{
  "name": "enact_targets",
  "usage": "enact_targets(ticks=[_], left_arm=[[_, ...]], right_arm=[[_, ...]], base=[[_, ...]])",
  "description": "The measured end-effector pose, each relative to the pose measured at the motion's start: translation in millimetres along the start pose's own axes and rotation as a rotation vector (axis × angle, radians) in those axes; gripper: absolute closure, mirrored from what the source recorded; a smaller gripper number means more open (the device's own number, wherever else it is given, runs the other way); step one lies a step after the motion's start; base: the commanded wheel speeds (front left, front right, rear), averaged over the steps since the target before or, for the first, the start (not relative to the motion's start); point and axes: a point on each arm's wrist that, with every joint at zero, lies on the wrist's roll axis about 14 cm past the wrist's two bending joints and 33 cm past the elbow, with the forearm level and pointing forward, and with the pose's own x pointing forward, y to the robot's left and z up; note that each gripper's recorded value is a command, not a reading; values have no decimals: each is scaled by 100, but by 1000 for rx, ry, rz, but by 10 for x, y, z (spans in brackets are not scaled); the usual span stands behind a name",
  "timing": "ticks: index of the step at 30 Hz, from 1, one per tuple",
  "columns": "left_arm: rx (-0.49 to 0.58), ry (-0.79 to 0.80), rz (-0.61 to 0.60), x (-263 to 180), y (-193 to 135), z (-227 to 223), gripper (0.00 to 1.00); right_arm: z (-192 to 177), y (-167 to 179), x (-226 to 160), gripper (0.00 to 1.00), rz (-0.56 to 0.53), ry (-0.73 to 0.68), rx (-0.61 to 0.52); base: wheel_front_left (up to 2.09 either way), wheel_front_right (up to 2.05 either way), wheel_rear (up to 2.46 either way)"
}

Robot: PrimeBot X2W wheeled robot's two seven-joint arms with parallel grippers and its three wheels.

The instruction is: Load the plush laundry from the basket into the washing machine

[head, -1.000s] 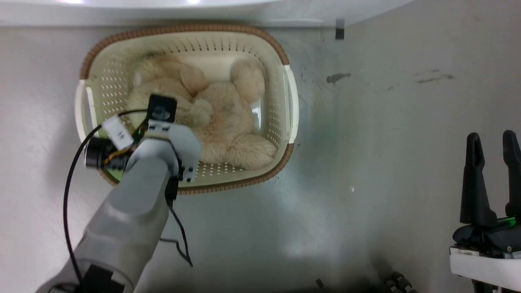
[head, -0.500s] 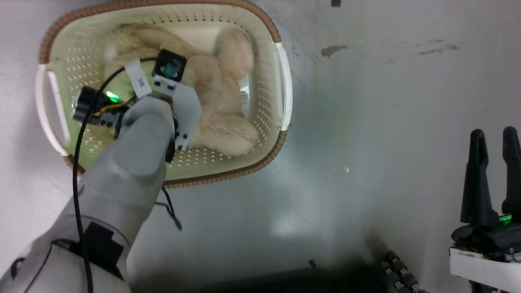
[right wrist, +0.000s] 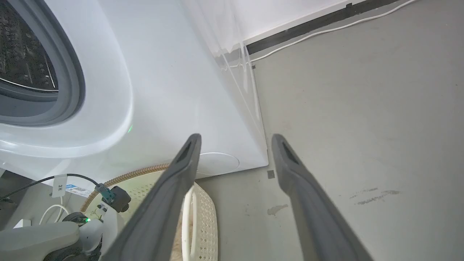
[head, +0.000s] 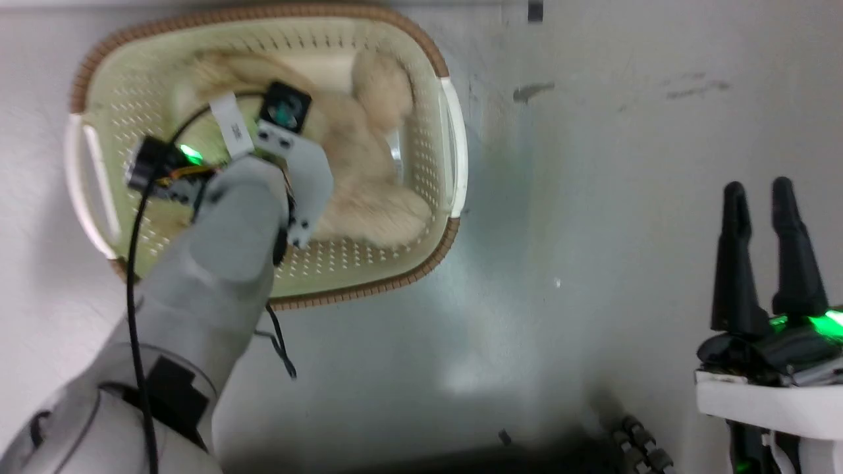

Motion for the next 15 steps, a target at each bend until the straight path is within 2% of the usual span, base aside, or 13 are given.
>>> enact_targets(ticks=[6,15], left_arm=[[-35,-80,-21,-371,-30,129,100],[-82,-326,-49,-1113,-12,524,100]], right_arm=[[226,161,-4,0,41,-55,24],[619,455,-99,0,118,-146,34]], base=[[0,0,0],[0,0,0]])
